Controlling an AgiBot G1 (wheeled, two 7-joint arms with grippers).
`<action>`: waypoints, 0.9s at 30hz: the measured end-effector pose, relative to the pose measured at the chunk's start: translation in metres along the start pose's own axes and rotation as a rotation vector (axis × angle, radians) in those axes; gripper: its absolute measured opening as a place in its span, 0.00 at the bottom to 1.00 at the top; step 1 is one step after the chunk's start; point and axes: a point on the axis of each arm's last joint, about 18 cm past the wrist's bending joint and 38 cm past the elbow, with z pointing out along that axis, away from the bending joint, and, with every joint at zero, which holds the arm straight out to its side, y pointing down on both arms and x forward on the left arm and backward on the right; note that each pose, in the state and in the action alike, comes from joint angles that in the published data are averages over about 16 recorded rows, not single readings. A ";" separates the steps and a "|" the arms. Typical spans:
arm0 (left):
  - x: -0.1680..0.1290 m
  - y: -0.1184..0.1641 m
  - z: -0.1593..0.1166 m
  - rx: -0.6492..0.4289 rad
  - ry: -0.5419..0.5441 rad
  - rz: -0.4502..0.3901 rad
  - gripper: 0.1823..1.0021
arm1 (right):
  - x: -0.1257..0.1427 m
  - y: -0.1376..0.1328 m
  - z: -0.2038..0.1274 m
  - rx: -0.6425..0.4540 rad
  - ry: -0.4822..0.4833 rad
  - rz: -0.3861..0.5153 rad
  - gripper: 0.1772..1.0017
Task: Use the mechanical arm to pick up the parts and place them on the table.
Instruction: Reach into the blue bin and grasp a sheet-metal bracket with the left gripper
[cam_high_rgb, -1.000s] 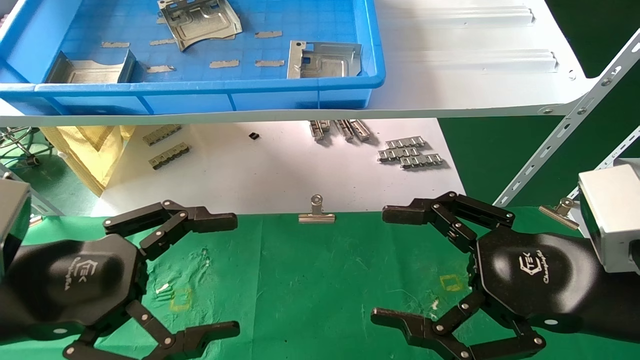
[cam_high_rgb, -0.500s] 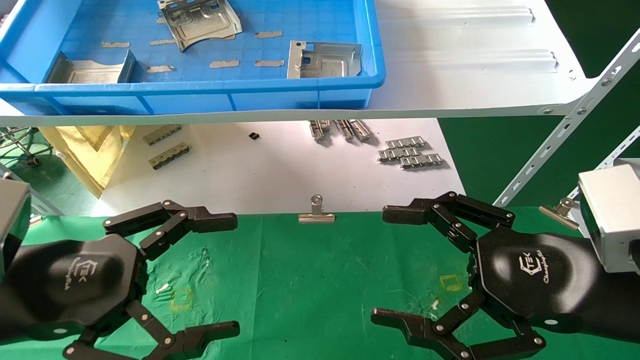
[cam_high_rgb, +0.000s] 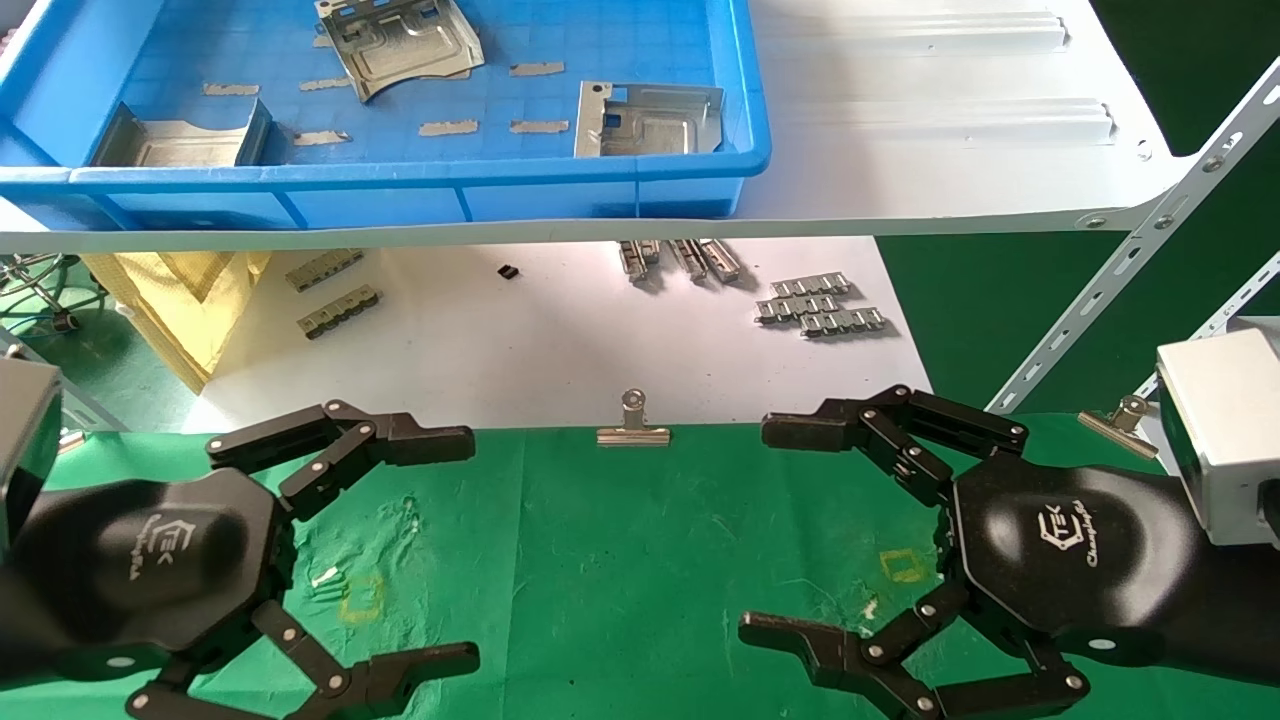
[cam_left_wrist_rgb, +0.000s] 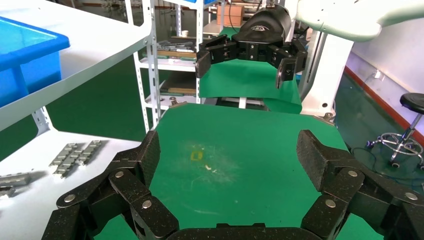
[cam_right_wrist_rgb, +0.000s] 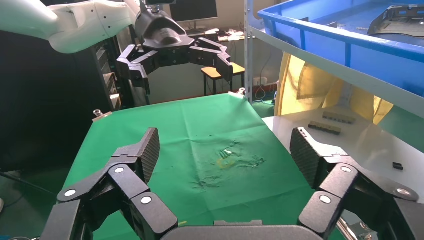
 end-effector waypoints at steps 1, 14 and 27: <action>0.000 0.000 0.000 0.000 0.000 0.000 1.00 | 0.000 0.000 0.000 0.000 0.000 0.000 0.96; 0.000 0.000 0.000 0.000 0.000 0.000 1.00 | 0.000 0.000 0.000 0.000 0.000 0.000 0.75; 0.000 0.000 0.000 0.000 0.000 0.000 1.00 | 0.000 0.000 0.000 0.000 0.000 0.000 0.39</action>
